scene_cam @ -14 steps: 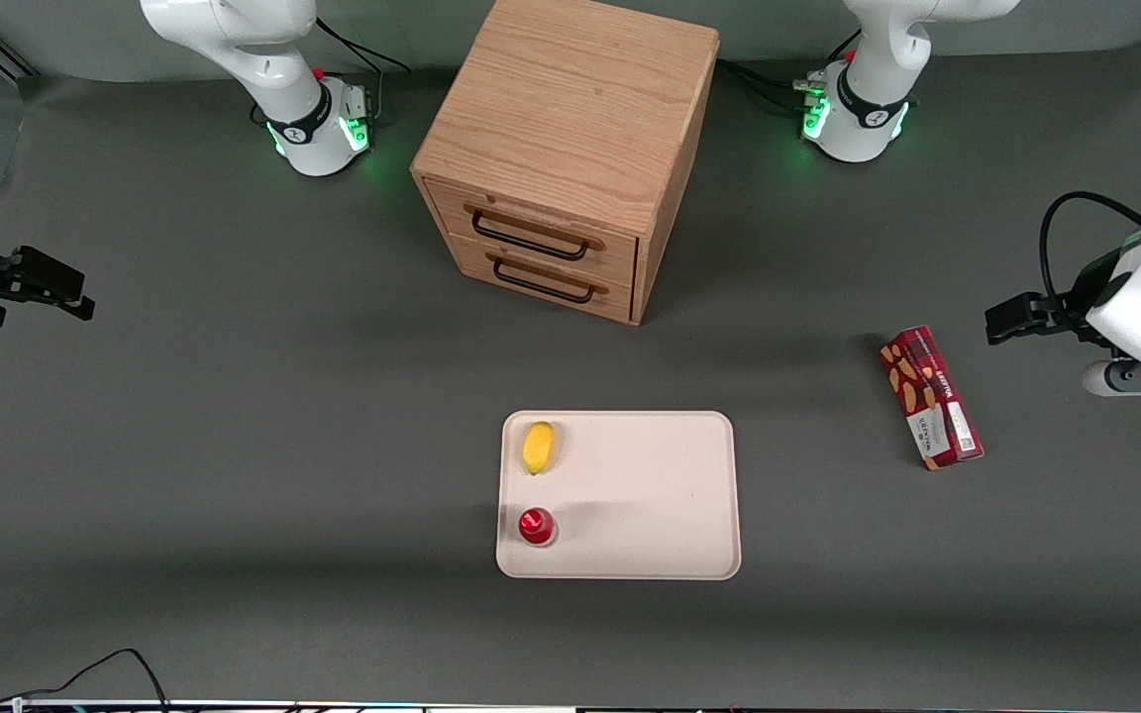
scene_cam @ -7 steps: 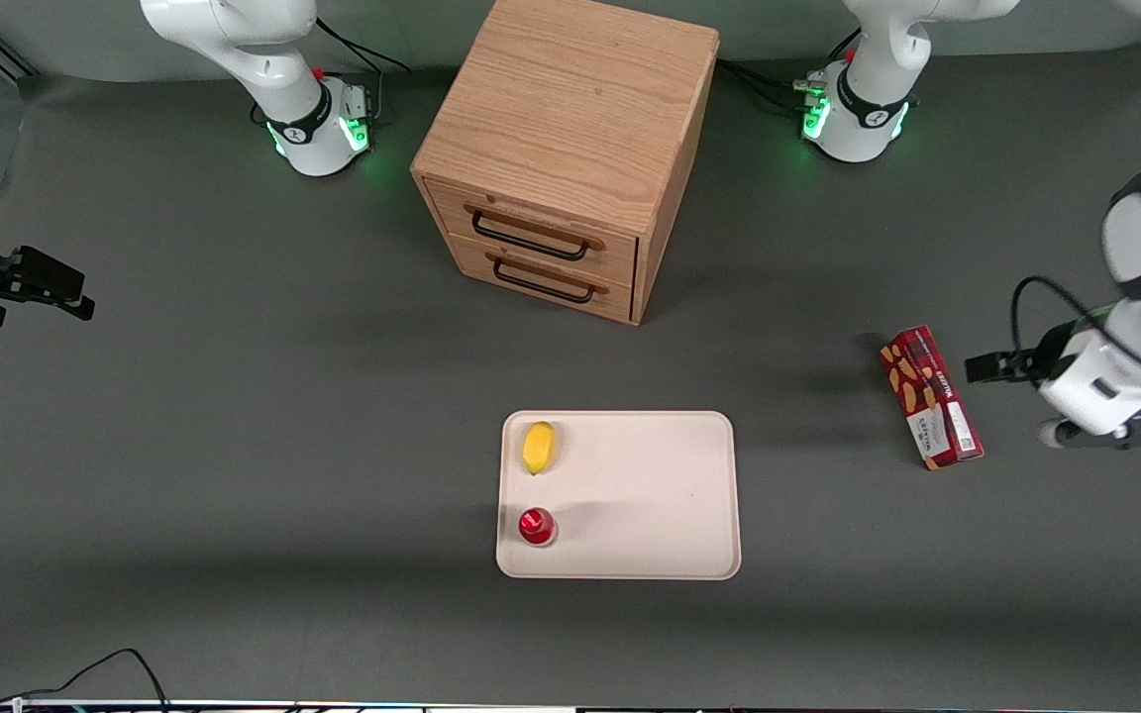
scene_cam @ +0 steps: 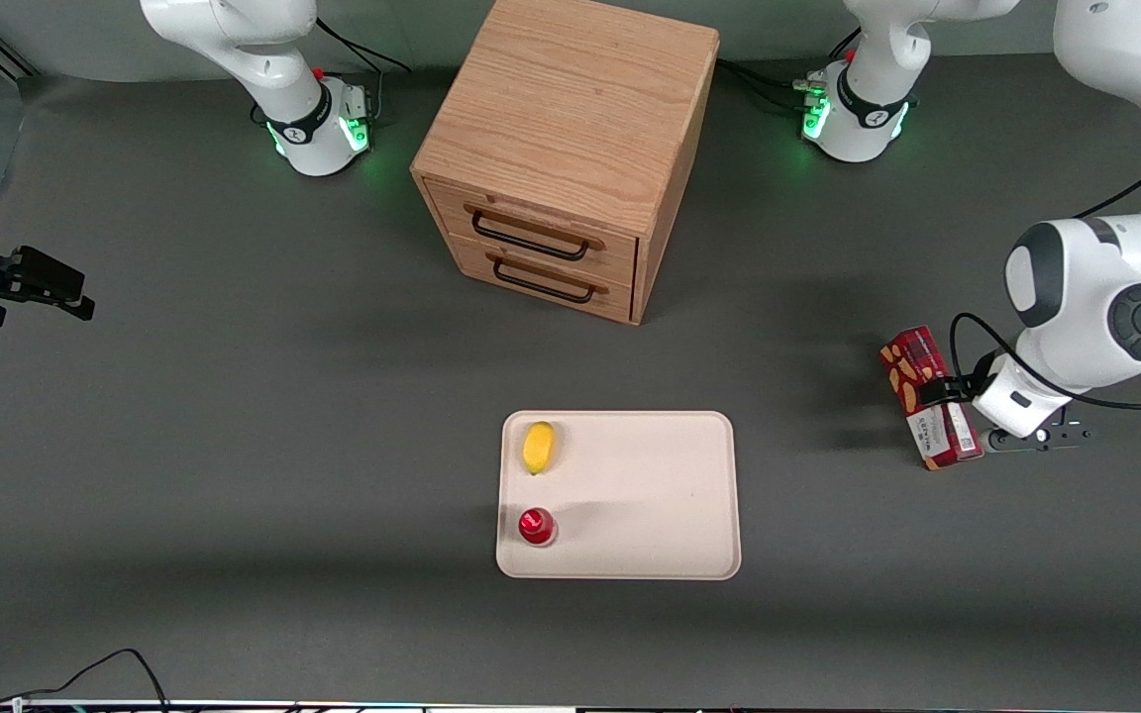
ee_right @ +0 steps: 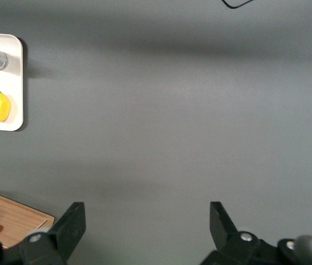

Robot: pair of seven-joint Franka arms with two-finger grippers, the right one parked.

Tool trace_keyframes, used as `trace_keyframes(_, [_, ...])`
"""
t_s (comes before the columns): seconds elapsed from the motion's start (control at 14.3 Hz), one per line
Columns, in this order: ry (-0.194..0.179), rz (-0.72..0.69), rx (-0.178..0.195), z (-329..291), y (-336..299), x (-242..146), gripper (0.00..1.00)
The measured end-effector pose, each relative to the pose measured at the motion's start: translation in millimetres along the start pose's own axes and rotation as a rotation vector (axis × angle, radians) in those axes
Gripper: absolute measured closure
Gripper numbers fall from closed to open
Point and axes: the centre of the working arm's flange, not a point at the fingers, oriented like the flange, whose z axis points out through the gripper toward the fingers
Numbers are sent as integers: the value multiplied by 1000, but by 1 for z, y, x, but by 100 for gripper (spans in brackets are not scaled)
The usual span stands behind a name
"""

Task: Place red cookie box on tray
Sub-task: 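Close the left gripper on the cookie box's end, then lift the cookie box upright with the left gripper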

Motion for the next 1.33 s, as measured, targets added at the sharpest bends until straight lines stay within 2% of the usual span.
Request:
trace_keyframes(0.14, [30, -16, -15, 18, 0, -3, 0])
trace_keyframes(0.35, [71, -24, -17, 52, -1, -16, 0])
trace_keyframes(0.42, [80, -24, -16, 60, -2, -21, 6])
trace_keyframes(0.49, [87, -24, -16, 66, -2, -24, 6])
trace_keyframes(0.56, [90, -22, -15, 70, -2, -27, 13])
trace_keyframes(0.91, [106, -10, -13, 63, -8, -27, 68])
trace_keyframes(0.98, [106, -3, -15, 54, -9, -27, 81])
trace_keyframes(1.12, [75, 3, -24, 26, -9, -26, 83])
trace_keyframes(1.33, [14, 14, -43, -65, -10, -18, 85])
